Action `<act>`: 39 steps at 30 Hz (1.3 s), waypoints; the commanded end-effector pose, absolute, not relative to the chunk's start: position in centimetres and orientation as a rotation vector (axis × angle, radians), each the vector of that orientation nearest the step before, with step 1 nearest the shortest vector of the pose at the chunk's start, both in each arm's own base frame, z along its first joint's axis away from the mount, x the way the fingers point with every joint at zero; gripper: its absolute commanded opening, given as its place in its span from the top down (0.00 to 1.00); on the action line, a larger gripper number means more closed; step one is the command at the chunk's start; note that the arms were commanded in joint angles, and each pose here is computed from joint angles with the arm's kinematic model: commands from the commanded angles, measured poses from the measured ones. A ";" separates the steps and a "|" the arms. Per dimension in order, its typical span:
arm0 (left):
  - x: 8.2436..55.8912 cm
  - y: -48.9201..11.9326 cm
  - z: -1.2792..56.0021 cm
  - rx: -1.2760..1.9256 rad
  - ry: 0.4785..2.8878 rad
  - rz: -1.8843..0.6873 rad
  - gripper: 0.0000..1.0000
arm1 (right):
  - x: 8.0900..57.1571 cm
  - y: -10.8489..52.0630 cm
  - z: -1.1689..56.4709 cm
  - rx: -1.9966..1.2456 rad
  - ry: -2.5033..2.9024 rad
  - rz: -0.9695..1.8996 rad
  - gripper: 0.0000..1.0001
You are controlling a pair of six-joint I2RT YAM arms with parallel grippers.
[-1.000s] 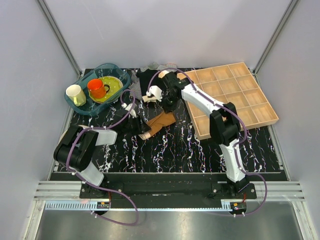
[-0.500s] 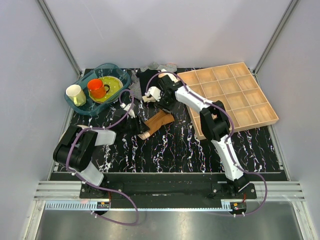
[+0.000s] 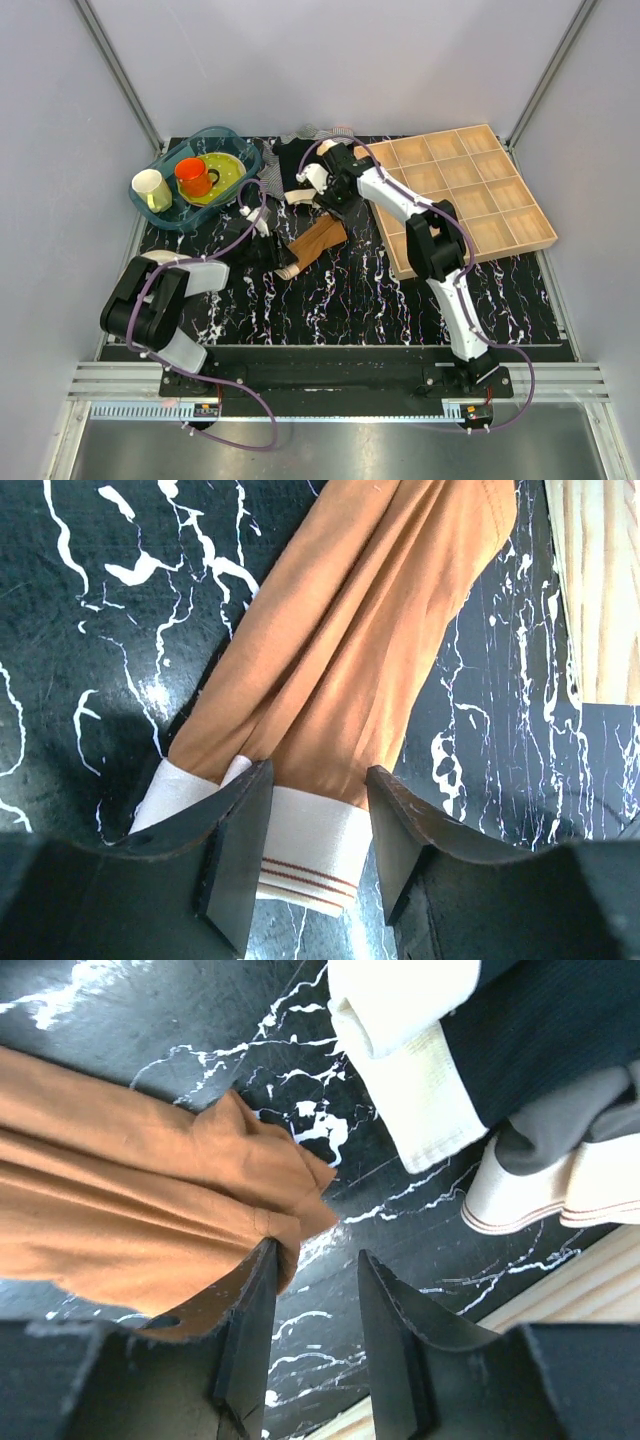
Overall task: Roll the underwear
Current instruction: Fold the underwear at the center of the board.
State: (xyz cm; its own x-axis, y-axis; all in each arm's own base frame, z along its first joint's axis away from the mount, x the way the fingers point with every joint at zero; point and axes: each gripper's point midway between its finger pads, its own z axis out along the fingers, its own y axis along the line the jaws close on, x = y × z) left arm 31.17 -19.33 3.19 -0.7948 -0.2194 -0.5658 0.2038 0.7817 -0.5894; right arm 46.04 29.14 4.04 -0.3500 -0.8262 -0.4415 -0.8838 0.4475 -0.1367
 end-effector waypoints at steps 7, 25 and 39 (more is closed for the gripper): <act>30.7 -18.1 5.1 0.014 2.369 -0.798 0.43 | 43.6 29.8 14.9 -1.336 2.106 0.433 0.57; 32.5 -17.7 11.6 0.145 2.252 -0.722 0.26 | 39.4 30.1 16.9 -1.372 2.082 0.736 0.46; 37.9 -21.3 10.2 0.442 2.483 -0.892 0.31 | 28.7 28.0 21.5 -1.521 1.715 0.961 0.33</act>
State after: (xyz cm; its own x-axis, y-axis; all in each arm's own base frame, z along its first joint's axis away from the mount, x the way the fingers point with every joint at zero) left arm 39.40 -20.56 13.59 -0.7542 0.0227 -0.6563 0.4265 0.7769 -0.4632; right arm 30.53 27.38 20.28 -0.2132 -0.5906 -0.7783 -0.9764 0.1573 0.1481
